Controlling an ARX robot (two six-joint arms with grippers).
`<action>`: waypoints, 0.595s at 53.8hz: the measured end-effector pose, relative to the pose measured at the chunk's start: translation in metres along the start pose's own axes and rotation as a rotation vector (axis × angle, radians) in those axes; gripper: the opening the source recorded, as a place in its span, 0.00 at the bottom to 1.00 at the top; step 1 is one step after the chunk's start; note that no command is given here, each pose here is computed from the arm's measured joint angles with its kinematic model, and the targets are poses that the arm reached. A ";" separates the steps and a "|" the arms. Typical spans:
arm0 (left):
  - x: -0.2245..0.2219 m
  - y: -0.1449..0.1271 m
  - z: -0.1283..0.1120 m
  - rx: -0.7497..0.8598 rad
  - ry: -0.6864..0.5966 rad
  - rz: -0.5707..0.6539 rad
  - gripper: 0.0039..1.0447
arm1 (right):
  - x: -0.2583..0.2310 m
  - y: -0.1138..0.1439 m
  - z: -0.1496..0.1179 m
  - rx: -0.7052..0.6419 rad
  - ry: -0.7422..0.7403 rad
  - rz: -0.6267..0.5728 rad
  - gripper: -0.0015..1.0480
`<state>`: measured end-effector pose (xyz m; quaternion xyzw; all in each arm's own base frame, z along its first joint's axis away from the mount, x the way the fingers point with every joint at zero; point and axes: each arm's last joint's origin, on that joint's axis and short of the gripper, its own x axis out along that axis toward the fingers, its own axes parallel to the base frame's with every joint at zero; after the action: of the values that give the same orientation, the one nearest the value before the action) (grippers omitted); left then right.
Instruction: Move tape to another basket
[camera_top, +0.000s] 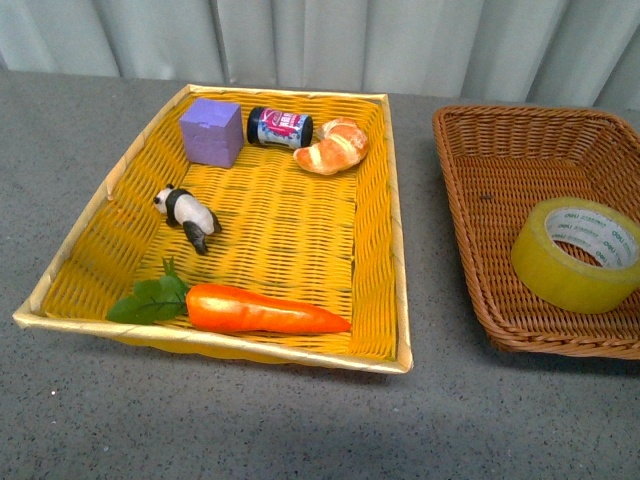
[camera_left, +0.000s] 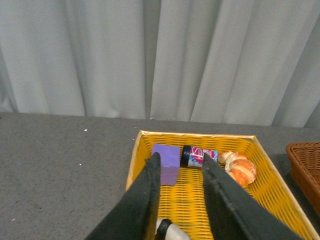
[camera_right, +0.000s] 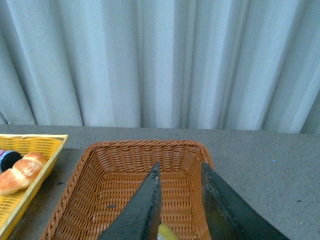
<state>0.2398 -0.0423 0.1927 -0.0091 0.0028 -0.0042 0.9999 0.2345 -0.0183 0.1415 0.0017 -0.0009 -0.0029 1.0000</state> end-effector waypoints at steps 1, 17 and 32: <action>-0.003 0.002 -0.002 0.001 0.003 0.003 0.21 | -0.003 0.001 -0.001 0.000 0.007 0.002 0.19; -0.044 0.022 -0.013 0.011 0.000 0.003 0.04 | -0.043 0.016 0.006 -0.004 0.024 -0.001 0.01; -0.074 0.037 -0.024 0.011 -0.010 -0.015 0.04 | -0.070 0.017 0.021 -0.003 0.015 0.003 0.01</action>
<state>0.1662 -0.0048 0.1681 -0.0036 -0.0023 -0.0116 0.9999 0.1647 -0.0005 0.1624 0.0001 0.0066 -0.0013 1.0000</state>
